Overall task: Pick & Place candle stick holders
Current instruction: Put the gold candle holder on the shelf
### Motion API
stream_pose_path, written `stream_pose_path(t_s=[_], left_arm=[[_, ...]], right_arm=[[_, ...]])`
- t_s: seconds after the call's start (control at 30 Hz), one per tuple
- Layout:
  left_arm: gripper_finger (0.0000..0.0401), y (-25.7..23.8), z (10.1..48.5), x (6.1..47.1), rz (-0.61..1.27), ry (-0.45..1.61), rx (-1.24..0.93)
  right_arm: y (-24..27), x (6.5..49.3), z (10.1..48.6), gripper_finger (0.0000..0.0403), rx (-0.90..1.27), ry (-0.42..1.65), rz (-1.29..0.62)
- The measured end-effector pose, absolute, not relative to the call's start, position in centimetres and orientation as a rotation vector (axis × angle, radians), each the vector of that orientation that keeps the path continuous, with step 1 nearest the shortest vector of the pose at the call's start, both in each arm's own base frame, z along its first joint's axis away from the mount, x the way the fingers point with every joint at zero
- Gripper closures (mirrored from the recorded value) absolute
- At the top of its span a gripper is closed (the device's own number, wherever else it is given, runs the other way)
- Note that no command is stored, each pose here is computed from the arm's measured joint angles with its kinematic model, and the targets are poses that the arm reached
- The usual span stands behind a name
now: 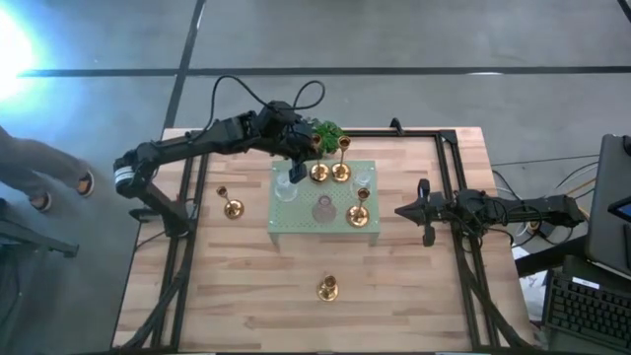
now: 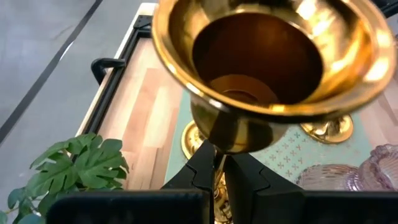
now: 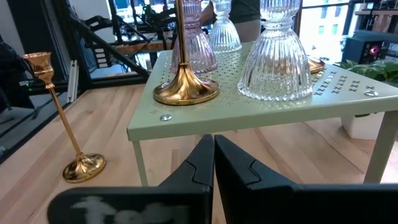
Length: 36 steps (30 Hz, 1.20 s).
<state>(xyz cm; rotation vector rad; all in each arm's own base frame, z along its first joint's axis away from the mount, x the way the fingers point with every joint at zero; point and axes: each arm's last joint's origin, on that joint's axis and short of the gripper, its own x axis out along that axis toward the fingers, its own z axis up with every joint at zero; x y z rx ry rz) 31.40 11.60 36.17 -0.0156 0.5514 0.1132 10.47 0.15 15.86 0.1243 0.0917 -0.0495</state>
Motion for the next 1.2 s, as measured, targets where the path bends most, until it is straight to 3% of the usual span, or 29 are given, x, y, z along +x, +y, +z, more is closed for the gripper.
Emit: stream_pose_path(t_s=[1.2], left_arm=[[0.0381,12.0,35.3,32.3,0.108,0.558,-0.021]], right_arm=[[0.2,10.5,15.9,0.0394,0.124,0.092,-0.05]])
